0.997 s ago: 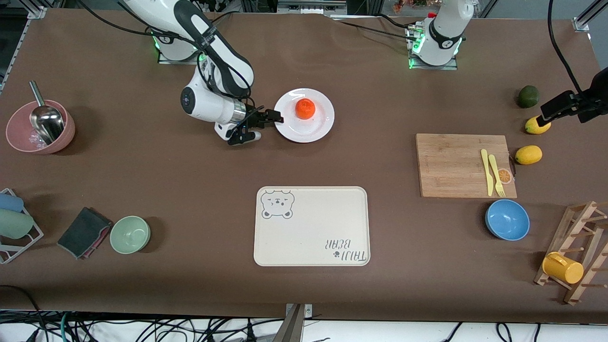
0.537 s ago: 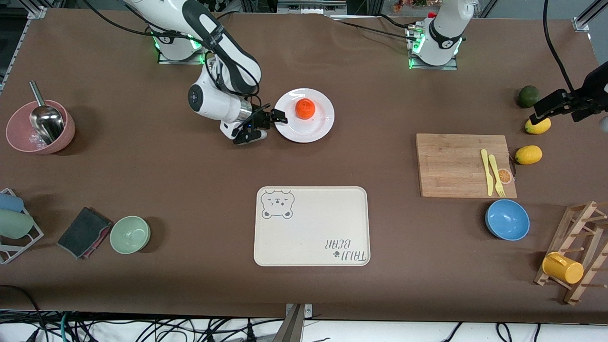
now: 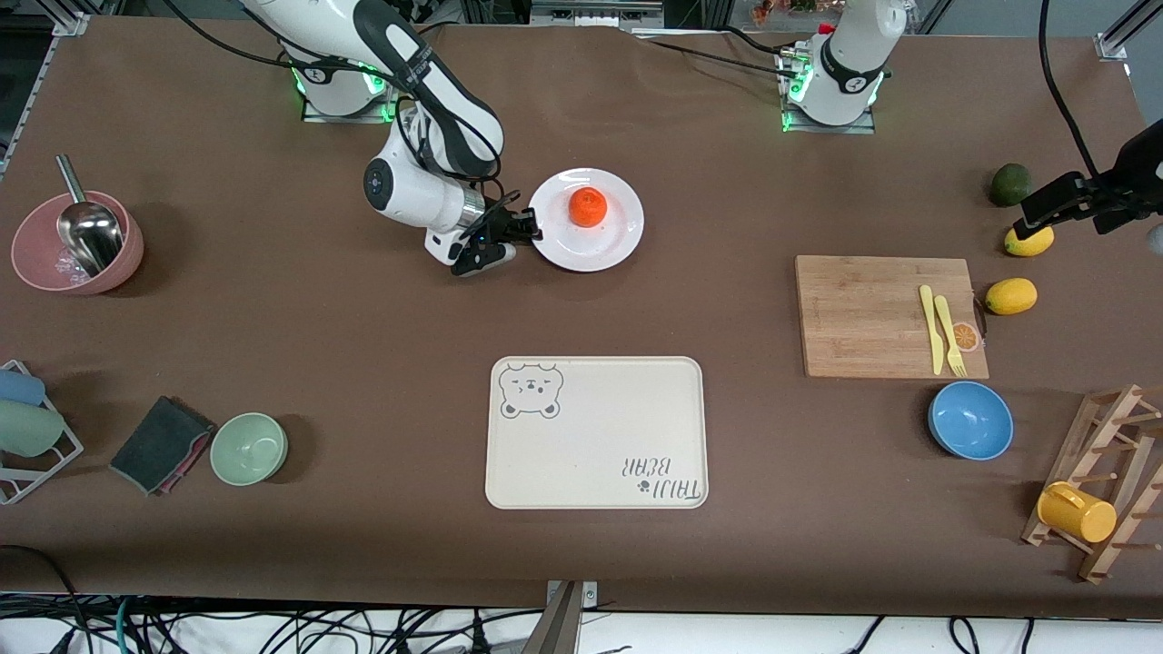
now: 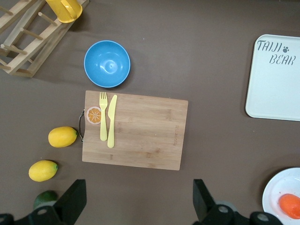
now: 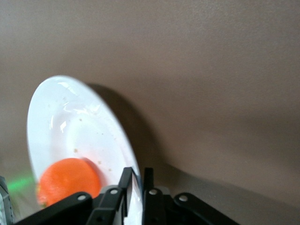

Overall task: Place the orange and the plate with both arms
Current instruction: 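Slide the plate with the right gripper onto the bear tray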

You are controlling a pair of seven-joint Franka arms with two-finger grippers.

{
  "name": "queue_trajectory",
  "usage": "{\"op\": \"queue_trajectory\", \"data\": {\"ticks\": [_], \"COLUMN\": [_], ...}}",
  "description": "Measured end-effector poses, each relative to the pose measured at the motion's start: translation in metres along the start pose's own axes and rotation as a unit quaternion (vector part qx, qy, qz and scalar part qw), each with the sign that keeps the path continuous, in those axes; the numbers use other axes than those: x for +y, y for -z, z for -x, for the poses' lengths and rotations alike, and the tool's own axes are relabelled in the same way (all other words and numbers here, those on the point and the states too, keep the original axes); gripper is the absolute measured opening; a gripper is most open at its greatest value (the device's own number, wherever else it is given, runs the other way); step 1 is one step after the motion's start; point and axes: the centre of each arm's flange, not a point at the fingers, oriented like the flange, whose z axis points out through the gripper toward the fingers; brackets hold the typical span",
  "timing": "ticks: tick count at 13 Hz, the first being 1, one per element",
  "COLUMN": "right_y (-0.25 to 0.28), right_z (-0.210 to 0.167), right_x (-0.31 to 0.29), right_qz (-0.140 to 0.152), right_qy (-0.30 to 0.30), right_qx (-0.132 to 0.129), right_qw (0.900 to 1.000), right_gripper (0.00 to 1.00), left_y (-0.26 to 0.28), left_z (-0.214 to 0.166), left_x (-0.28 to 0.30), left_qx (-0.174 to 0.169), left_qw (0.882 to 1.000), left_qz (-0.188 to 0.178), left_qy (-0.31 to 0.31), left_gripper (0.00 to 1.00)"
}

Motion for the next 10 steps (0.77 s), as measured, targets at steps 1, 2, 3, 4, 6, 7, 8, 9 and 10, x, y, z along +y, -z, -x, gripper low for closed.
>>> {"op": "queue_trajectory", "data": {"ticks": [1, 2, 3, 4, 6, 7, 8, 9, 10], "right_y": [0.0013, 0.0019, 0.0020, 0.0020, 0.0020, 0.0021, 0.0024, 0.0029, 0.0038], "right_z": [-0.0006, -0.0011, -0.0013, -0.0014, -0.0015, -0.0015, -0.0019, -0.0027, -0.0039], "right_x": [-0.0019, -0.0030, -0.0034, -0.0035, -0.0035, -0.0035, -0.0036, -0.0038, -0.0040], "right_qz": [-0.002, -0.002, -0.003, -0.003, -0.003, -0.003, -0.003, -0.002, -0.001], "right_qy": [0.003, 0.005, 0.006, 0.006, 0.007, 0.007, 0.007, 0.008, 0.008], "right_qx": [0.001, 0.002, 0.002, 0.003, 0.003, 0.003, 0.004, 0.006, 0.009], "right_qw": [1.000, 1.000, 1.000, 1.000, 1.000, 1.000, 1.000, 1.000, 1.000], "right_gripper": [0.09, 0.09, 0.08, 0.08, 0.08, 0.08, 0.08, 0.08, 0.08], "left_y": [-0.0011, -0.0022, -0.0033, -0.0040, -0.0052, -0.0054, -0.0056, -0.0060, -0.0062], "left_z": [0.0004, 0.0007, 0.0006, 0.0008, 0.0022, 0.0023, 0.0025, 0.0029, 0.0031], "left_x": [-0.0005, -0.0011, -0.0018, -0.0020, -0.0021, -0.0021, -0.0021, -0.0021, -0.0021], "left_qx": [-0.004, -0.007, -0.010, -0.012, -0.019, -0.020, -0.021, -0.023, -0.024], "left_qw": [1.000, 1.000, 1.000, 1.000, 1.000, 1.000, 1.000, 1.000, 1.000], "left_qz": [0.000, 0.000, -0.001, -0.001, -0.001, -0.001, -0.001, -0.001, -0.002], "left_qy": [0.000, 0.001, 0.002, 0.002, 0.002, 0.002, 0.002, 0.002, 0.002], "left_gripper": [1.00, 1.00, 1.00, 1.00, 1.00, 1.00, 1.00, 1.00, 1.00]}}
